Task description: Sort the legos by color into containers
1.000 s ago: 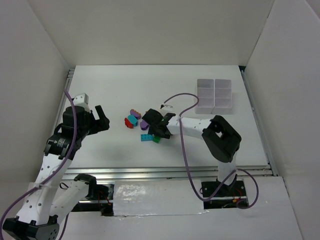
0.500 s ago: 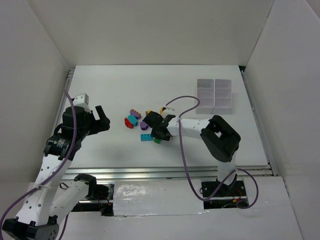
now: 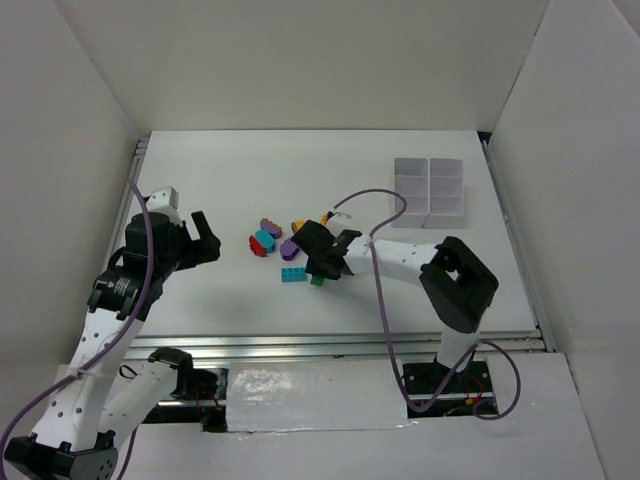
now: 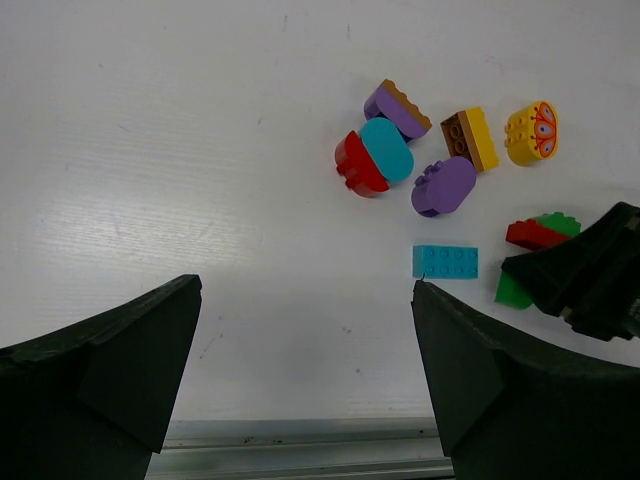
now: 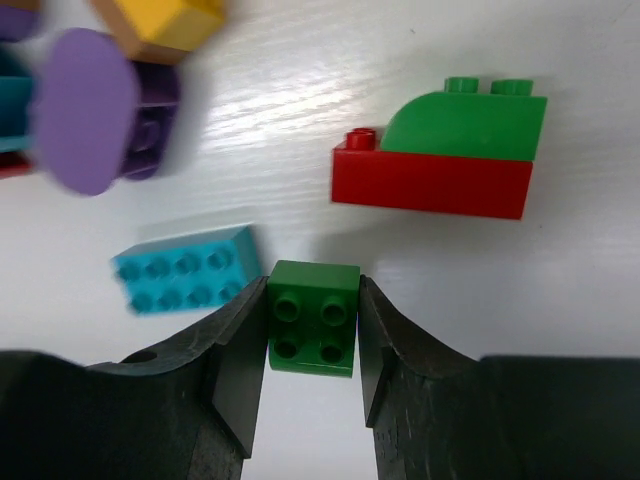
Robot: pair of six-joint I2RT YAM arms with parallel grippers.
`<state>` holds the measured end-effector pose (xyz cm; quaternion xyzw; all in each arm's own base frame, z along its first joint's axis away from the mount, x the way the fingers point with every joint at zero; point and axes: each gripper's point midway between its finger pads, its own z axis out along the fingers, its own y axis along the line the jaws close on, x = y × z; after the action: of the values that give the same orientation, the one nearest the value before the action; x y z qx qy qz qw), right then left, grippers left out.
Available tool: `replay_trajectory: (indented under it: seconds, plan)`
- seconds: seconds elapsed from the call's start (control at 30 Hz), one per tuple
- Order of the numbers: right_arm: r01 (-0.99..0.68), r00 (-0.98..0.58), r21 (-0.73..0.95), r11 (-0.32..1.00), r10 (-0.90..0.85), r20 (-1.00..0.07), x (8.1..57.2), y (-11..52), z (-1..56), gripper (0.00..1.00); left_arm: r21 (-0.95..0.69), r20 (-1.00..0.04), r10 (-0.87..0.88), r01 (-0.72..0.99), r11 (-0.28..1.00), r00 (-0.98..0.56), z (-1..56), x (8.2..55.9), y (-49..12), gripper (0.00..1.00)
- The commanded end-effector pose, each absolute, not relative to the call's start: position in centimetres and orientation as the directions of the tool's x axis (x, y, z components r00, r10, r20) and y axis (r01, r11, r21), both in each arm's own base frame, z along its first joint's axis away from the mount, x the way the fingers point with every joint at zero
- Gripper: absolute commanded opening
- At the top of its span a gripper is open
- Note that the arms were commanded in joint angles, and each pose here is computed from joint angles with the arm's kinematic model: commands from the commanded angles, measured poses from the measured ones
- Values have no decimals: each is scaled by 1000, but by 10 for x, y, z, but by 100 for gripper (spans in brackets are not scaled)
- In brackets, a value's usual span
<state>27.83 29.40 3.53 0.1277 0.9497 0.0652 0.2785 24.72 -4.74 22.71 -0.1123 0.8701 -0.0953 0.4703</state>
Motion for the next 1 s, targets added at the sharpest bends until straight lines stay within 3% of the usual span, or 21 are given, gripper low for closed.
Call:
replay_trajectory:
  seconds: [0.0, 0.13, 0.2, 0.37, 0.5, 0.53, 0.57, 0.73, 0.97]
  plan:
    - [105, -748, 355, 929, 309, -588, 286, 308, 114, 0, -286, -827, -283, -70, 956, -485, 245, 254, -51, 100]
    - [87, -565, 365, 927, 348, -748, 318, 259, 189, 0, -288, -827, -282, -64, 956, -486, 245, 254, -52, 100]
    - [52, -456, 290, 956, 281, -844, 344, 231, 211, 0, -288, -829, -281, -61, 956, -484, 246, 254, -53, 100]
    - [278, -335, 143, 950, 235, -912, 417, 114, 240, 0, -291, -832, -284, -59, 955, -477, 247, 253, -53, 100]
    - [536, -333, 86, 840, 304, -892, 455, 44, 228, 0, -290, -832, -282, -59, 955, -477, 247, 253, -52, 100]
    - [608, -218, 196, 770, 399, -891, 467, 33, 255, 0, -290, -832, -282, -59, 955, -477, 247, 253, -52, 100]
    - [670, -216, 185, 719, 427, -878, 465, 14, 252, 0, -288, -833, -281, -60, 956, -476, 247, 254, -52, 99]
    - [736, -58, 324, 594, 532, -845, 490, 2, 261, 0, -286, -832, -280, -63, 956, -479, 246, 254, -52, 99]
    - [776, -8, 381, 503, 612, -791, 506, -4, 237, 0, -290, -833, -279, -53, 956, -479, 247, 254, -53, 100]
